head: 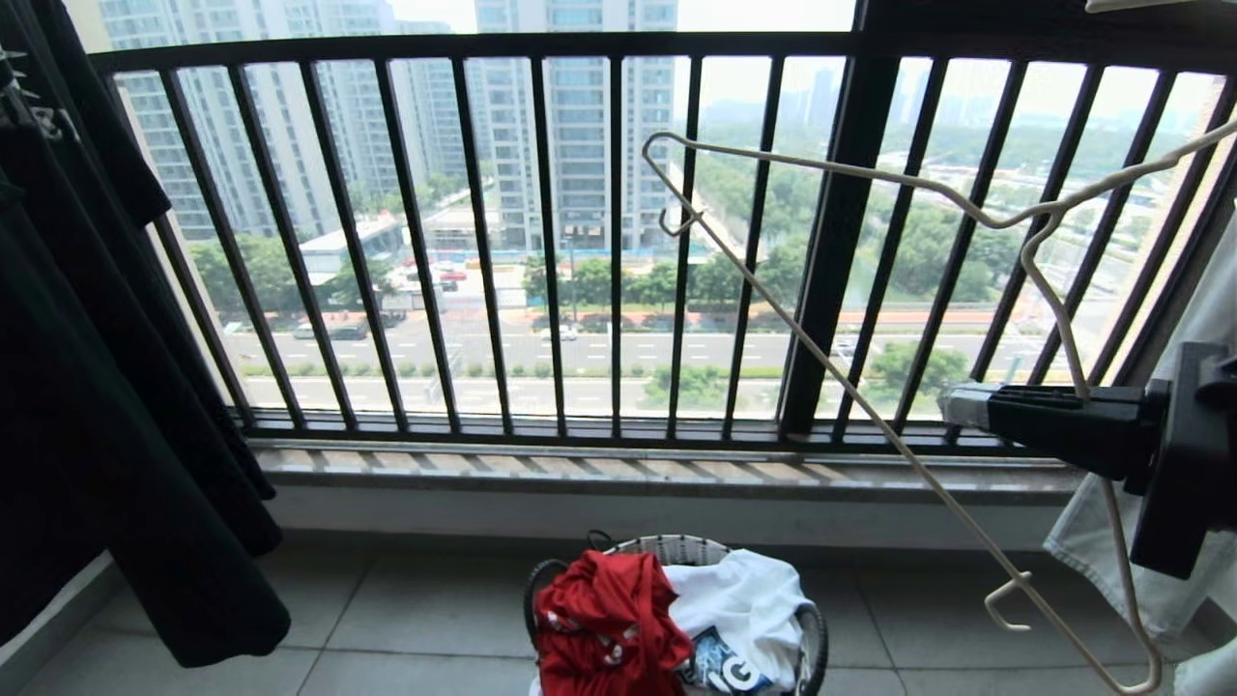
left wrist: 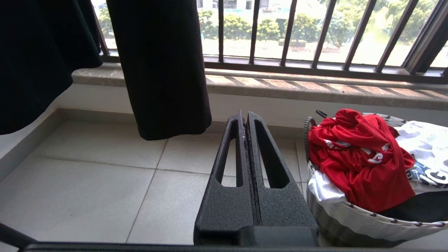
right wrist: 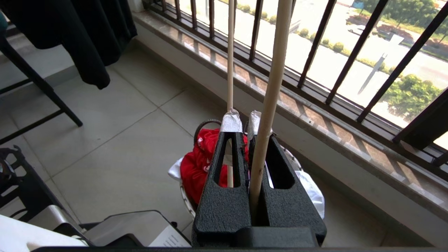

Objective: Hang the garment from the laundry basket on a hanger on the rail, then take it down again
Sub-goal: Pick up clothes from the basket

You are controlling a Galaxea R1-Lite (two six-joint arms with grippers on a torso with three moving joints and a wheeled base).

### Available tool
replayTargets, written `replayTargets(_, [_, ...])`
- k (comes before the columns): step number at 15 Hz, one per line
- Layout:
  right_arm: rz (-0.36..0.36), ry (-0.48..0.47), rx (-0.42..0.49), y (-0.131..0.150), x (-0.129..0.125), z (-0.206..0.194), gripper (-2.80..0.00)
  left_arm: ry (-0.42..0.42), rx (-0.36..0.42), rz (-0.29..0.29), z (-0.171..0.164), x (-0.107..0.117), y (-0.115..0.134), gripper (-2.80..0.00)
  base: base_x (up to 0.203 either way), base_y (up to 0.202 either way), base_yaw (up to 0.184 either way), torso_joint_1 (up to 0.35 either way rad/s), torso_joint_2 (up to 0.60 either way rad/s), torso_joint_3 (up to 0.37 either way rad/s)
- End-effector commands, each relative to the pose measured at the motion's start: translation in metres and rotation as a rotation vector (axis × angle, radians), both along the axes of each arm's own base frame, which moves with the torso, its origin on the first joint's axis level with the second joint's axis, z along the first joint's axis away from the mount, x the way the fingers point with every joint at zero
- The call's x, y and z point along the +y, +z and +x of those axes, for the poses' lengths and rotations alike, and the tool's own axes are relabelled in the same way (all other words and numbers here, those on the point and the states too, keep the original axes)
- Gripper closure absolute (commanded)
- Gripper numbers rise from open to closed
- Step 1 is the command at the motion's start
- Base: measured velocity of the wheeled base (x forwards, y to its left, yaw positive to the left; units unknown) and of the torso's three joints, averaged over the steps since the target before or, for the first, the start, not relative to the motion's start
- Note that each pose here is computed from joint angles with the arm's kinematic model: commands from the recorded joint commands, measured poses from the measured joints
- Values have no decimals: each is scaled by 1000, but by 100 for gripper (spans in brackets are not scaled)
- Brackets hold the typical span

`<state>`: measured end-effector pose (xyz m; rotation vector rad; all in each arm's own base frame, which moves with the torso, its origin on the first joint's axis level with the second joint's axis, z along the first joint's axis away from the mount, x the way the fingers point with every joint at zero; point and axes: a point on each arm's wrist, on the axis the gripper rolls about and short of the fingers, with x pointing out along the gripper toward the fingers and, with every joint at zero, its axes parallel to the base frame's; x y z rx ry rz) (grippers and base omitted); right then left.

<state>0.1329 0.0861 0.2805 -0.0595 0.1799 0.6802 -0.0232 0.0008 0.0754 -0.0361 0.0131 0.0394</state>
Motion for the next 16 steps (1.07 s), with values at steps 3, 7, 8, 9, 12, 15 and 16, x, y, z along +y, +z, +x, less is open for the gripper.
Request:
replayTargets(3, [1, 3, -6, 1, -1, -2, 0, -2, 3, 1, 0, 0, 0, 0, 0, 0, 0, 3, 3, -180])
replayTargets(7, [4, 3, -11, 2, -1, -2, 0, -2, 4, 1, 0, 0, 0, 0, 0, 0, 0, 2, 2, -191])
replayTargets(8, [5, 2, -10, 2, -1, -2, 0, -2, 5, 1, 0, 0, 0, 0, 0, 0, 0, 2, 3, -194])
replayTargets(9, [4, 3, -11, 2, -1, -2, 0, -2, 5, 0, 0, 0, 0, 0, 0, 0, 0, -2, 1, -193])
replayTargets(12, [4, 3, -11, 2, -1, -2, 0, -2, 5, 0, 0, 0, 0, 0, 0, 0, 0, 5, 8, -201])
replayTargets(15, [4, 3, -11, 2, -1, -2, 0, -2, 6, 0, 0, 0, 0, 0, 0, 0, 0, 0, 1, -198])
replayTargets(16, [5, 2, -10, 2, -1, -2, 0, -2, 5, 0, 0, 0, 0, 0, 0, 0, 0, 7, 2, -195])
